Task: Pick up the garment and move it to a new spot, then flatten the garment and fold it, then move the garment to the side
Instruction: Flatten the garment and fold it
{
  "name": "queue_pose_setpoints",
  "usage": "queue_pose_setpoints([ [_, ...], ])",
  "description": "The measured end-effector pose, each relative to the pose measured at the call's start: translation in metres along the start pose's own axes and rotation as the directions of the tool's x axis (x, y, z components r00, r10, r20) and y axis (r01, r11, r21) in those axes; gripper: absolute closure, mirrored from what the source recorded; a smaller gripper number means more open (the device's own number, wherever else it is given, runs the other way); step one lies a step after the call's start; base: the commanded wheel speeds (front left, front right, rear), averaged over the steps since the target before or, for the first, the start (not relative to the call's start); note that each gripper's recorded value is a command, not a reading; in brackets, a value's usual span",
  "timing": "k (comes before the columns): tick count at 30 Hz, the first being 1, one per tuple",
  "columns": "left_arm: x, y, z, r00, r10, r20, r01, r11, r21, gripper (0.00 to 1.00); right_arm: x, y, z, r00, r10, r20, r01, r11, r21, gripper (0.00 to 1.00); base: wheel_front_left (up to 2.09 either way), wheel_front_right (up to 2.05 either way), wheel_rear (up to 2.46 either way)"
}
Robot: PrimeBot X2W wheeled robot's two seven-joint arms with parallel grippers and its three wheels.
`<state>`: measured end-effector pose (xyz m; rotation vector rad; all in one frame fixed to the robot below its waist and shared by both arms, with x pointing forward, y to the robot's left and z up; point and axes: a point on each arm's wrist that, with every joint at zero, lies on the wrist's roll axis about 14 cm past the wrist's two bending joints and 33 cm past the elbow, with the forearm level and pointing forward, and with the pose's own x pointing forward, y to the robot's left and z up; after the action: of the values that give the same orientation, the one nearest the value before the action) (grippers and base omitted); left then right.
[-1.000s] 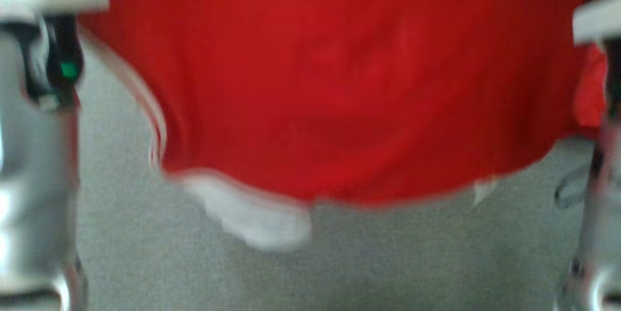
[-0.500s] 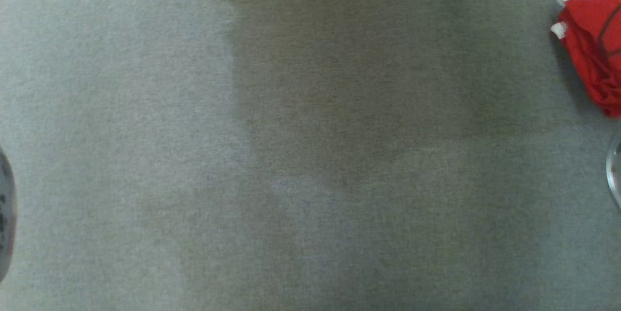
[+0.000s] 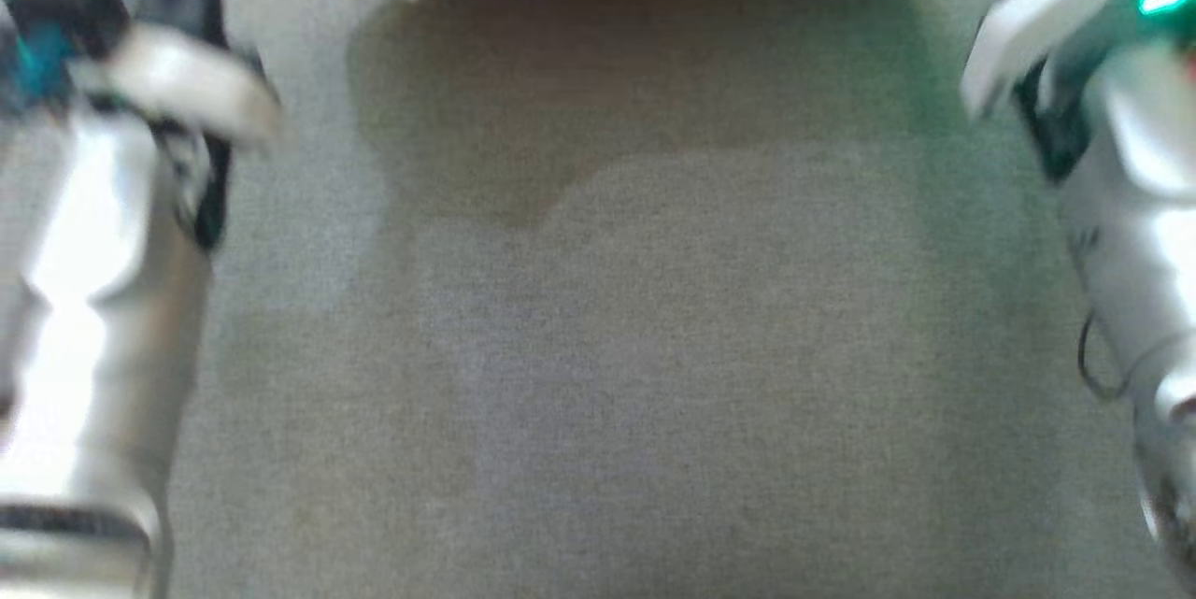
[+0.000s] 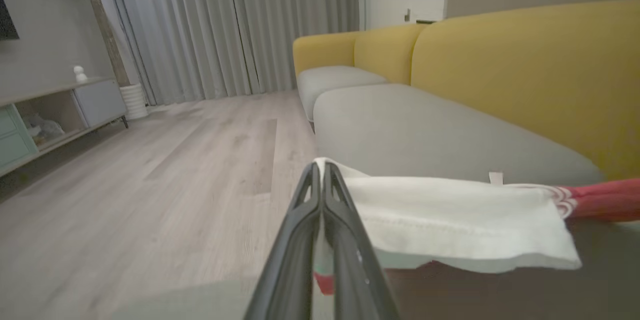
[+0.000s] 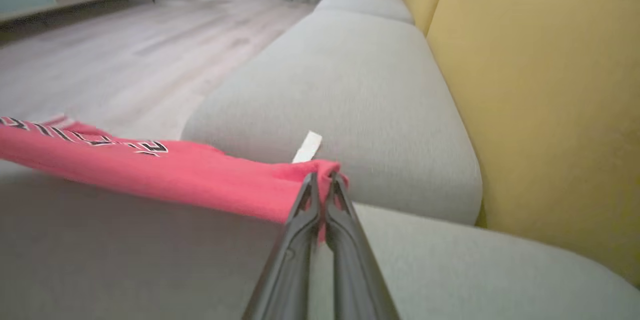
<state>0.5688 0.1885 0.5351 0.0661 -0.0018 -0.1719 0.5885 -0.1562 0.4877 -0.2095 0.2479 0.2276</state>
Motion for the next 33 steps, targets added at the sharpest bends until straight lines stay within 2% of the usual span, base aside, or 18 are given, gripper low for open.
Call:
queue_pose_setpoints([
  [5, -0.044, -0.018, -0.037, 0.995, -0.051, -0.082, 0.05, 0.999, -0.01, 1.0, -0.03, 0.007, -0.046, 0.986, 0.031, -0.163, -0.04, 0.998, -0.057, 1.0, 0.0, 0.0, 0.0],
  [9, -0.073, -0.026, -0.044, 0.991, -0.087, -0.097, 0.087, 0.996, 0.0, 1.0, -0.055, 0.007, -0.065, 0.972, 0.045, -0.23, -0.066, 0.994, -0.088, 1.0, 0.0, 0.0, 0.0],
  [13, -0.096, -0.028, -0.04, 0.99, -0.106, -0.091, 0.108, 0.994, 0.013, 1.0, -0.079, 0.013, -0.079, 0.956, 0.072, -0.284, -0.097, 0.992, -0.076, 1.0, 0.0, 0.0, 0.0],
  [24, -0.166, -0.043, -0.046, 0.973, -0.162, -0.165, 0.171, 0.984, 0.044, 1.0, -0.147, 0.021, -0.101, 0.91, 0.158, -0.383, -0.173, 0.985, -0.005, 1.0, 0.0, 0.0, 0.0],
  [33, -0.203, -0.057, -0.04, 0.962, -0.188, -0.196, 0.204, 0.977, 0.062, 1.0, -0.179, 0.016, -0.103, 0.887, 0.195, -0.418, -0.192, 0.98, 0.05, 1.0, 0.0, 0.0, 0.0],
])
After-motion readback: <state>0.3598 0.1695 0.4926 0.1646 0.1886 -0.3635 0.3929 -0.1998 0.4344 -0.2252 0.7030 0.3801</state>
